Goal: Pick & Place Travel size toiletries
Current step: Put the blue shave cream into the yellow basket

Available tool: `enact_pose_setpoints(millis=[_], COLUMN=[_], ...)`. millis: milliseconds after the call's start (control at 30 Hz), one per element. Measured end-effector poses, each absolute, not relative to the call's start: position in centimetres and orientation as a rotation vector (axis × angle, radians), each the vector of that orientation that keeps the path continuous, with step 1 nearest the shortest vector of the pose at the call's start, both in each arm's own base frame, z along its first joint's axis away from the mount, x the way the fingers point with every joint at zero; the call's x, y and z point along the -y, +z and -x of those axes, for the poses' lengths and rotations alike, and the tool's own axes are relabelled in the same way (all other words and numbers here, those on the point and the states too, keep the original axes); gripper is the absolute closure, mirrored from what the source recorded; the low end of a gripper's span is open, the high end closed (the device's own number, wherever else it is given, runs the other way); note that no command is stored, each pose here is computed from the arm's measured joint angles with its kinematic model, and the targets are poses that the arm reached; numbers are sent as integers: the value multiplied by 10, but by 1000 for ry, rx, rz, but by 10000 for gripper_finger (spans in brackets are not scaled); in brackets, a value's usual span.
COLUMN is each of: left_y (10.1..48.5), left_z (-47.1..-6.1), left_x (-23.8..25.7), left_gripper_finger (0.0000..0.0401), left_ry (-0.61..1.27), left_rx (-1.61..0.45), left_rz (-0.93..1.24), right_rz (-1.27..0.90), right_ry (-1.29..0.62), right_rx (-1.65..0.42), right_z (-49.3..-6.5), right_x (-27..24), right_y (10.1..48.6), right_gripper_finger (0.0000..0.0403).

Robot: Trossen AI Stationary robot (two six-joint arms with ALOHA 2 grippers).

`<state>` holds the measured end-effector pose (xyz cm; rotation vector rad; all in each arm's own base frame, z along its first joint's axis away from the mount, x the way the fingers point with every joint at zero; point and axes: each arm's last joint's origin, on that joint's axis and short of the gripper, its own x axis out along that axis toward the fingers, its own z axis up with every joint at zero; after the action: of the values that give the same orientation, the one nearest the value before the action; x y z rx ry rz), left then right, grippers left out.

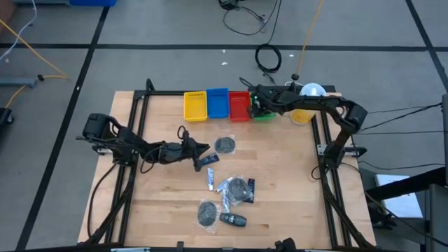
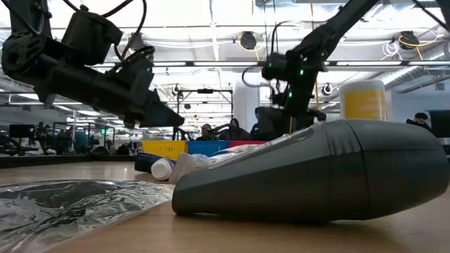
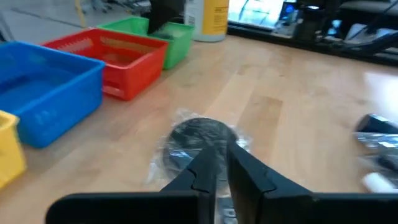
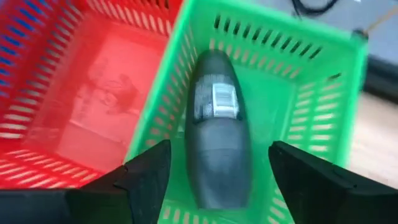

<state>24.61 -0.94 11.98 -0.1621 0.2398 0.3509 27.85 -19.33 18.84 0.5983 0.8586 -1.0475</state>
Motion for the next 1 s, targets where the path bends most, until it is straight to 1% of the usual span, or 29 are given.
enact_pose_setpoints(millis=[133, 267, 367, 500, 667, 733, 800, 900, 1000], left_y=[135, 152, 161, 175, 195, 199, 196, 186, 169], left_z=[-242, -233, -225, -223, -236, -243, -248, -257, -264], left_x=[11, 13, 16, 20, 30, 33, 35, 37, 35], left_gripper_finger=[307, 246, 205, 169, 161, 163, 163, 164, 161], left_ry=[292, 255, 241, 237, 255, 265, 268, 269, 293], left_rx=[-231, -247, -268, -363, -631, -701, -759, -788, -834], left_rz=[187, 189, 183, 182, 150, 137, 118, 111, 114], right_rz=[-524, -376, -270, -188, -169, -172, -173, -163, -119], right_ry=[-979, -810, -662, -481, -298, -237, -186, -153, -160], right_rx=[-794, -738, -688, -608, -494, -430, -376, -307, -316], right_z=[-275, -275, -273, -262, -241, -234, -226, -220, -219], right_x=[176, 133, 93, 43, -3, -15, -26, -37, -44], right_y=[220, 246, 248, 225, 175, 159, 145, 134, 122], right_gripper_finger=[128, 127, 127, 126, 126, 126, 126, 126, 126])
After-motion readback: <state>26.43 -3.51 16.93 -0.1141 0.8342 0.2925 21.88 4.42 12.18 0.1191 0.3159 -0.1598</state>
